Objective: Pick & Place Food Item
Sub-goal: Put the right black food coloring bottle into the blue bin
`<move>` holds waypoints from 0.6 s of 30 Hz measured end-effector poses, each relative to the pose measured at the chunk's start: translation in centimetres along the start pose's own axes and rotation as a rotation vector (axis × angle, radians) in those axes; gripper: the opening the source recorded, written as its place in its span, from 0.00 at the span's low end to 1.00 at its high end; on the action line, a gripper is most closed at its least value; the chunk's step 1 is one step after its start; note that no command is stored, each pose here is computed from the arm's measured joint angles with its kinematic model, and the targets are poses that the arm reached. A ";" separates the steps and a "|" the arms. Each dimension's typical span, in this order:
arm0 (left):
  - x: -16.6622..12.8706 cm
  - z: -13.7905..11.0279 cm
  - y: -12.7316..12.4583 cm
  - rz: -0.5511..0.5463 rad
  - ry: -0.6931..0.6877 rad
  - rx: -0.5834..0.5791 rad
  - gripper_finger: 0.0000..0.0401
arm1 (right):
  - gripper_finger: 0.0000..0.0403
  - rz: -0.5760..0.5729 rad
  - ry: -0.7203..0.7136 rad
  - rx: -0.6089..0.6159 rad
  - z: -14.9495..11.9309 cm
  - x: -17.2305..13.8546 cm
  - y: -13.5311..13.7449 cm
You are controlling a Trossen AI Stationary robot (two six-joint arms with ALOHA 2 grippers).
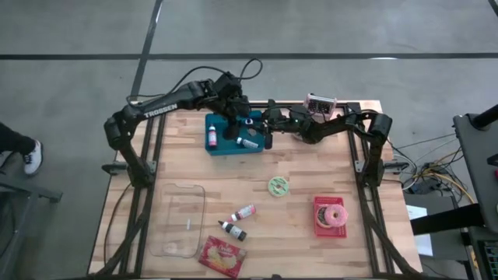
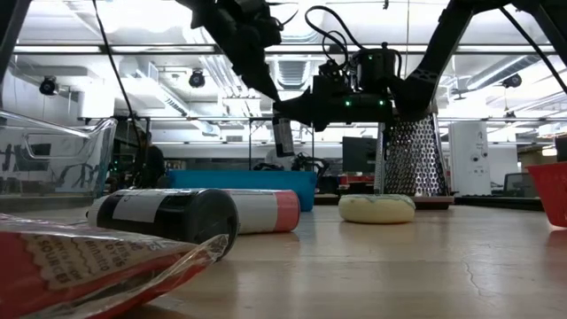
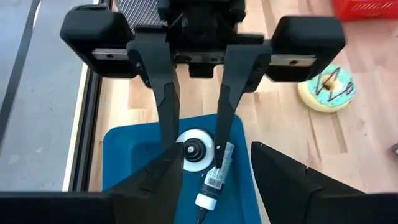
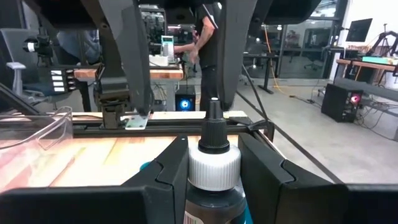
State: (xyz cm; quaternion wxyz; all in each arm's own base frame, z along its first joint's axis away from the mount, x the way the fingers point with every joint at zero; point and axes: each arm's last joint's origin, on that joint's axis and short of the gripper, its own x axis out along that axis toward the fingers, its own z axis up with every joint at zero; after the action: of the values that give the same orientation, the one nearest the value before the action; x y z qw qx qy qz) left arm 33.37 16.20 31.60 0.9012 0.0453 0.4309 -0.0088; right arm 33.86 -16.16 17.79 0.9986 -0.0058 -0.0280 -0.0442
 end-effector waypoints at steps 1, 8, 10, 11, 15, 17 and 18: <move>0.1 0.0 -0.1 0.007 0.008 0.004 0.47 | 0.26 0.000 0.000 0.000 0.0 0.0 0.0; 0.5 0.2 0.0 0.031 0.008 0.019 0.47 | 0.26 -0.002 -0.002 -0.001 0.0 0.0 0.0; 0.5 0.2 0.0 0.045 0.007 0.021 0.47 | 0.26 -0.003 0.000 0.000 0.0 0.0 0.0; 0.6 0.2 0.0 0.048 0.009 0.022 0.47 | 0.26 -0.003 -0.001 0.000 0.0 0.0 0.0; 0.9 0.2 0.1 0.058 0.022 0.019 0.47 | 0.26 -0.002 -0.004 -0.001 0.1 0.1 0.0; 1.0 0.1 0.2 0.070 0.030 0.016 0.47 | 0.26 -0.002 -0.006 0.000 0.2 0.1 0.0; 1.1 0.1 0.2 0.074 0.031 0.017 0.47 | 0.26 -0.003 -0.006 0.000 0.2 0.1 -0.1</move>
State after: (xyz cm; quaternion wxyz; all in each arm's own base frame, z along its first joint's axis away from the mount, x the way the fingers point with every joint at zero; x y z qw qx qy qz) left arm 34.15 16.44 30.83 0.8938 0.0687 0.4427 0.0216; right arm 33.96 -16.22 17.95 0.9985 -0.0059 -0.0309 -0.0455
